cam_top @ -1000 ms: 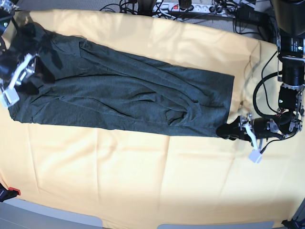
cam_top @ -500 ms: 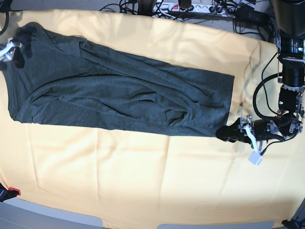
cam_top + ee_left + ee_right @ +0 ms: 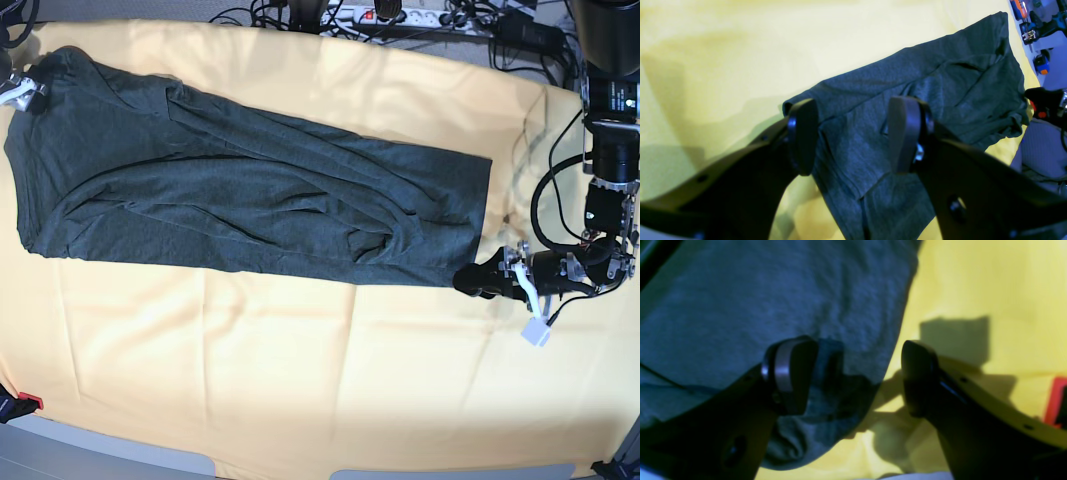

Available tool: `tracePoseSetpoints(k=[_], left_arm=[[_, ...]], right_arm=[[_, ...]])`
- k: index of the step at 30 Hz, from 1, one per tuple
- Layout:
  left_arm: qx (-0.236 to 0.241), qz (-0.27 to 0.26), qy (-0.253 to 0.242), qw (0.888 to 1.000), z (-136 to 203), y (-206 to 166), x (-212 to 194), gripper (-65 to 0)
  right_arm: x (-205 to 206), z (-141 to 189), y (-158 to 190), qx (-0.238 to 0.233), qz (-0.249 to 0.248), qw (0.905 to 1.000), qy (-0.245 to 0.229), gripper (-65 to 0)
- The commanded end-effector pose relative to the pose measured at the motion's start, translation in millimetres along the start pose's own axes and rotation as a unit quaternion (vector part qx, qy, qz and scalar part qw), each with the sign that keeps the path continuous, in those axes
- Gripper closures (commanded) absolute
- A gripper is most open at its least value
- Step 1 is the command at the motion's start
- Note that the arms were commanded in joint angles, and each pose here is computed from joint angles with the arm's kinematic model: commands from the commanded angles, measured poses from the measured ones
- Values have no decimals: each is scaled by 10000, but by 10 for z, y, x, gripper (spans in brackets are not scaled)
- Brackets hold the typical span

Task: Fold the T-shirt properly
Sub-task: 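Move the right gripper to the collar end and grasp the shirt edge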

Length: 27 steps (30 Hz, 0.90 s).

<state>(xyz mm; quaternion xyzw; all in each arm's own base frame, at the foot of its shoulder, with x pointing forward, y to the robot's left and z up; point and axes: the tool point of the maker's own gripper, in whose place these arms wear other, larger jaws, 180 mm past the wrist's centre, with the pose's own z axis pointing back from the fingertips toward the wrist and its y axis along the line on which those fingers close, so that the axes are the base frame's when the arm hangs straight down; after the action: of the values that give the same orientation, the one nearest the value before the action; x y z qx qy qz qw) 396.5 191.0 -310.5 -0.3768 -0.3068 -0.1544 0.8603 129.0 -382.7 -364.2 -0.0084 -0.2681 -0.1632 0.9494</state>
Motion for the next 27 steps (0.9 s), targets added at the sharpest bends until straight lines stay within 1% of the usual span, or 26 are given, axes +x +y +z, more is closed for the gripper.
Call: tracePoseSetpoints(k=[1,6,9,11,13,14,18,22,27], left_arm=[[-58,-176,-348,9992,109,-55,267,-342],[-64,-174,-353,9992,109,-57,269,-342],[-65,-173,-354,9992,109,-57,270,-342],[-78,-168,-368,9992,108,-62,274,-342],[-86,-163,-376,9991,110,-65,277,-342],[-86,-163,-376,9991,110,-65,277,-342],[-86,-163,-376,9991,110,-65,277,-342],[-89,-163,-378,9991,108,-66,278,-342],[-84,-164,-374,9991,111,-64,277,-342]], right_arm=[[89,34,-66,-80,50,9999,-129,-432],[47,-42,-137,-115,-298,9991,-271,-432],[51,-48,-120,-55,-338,9990,-303,-432],[77,-46,-55,127,-281,9988,-368,-422],[98,-39,33,370,-206,9982,-420,-350],[108,-36,67,464,-141,9978,-447,-296],[115,-28,121,602,126,9970,-473,-1],[180,-7,149,693,390,9950,-610,0],[312,47,66,582,618,9943,-641,0]])
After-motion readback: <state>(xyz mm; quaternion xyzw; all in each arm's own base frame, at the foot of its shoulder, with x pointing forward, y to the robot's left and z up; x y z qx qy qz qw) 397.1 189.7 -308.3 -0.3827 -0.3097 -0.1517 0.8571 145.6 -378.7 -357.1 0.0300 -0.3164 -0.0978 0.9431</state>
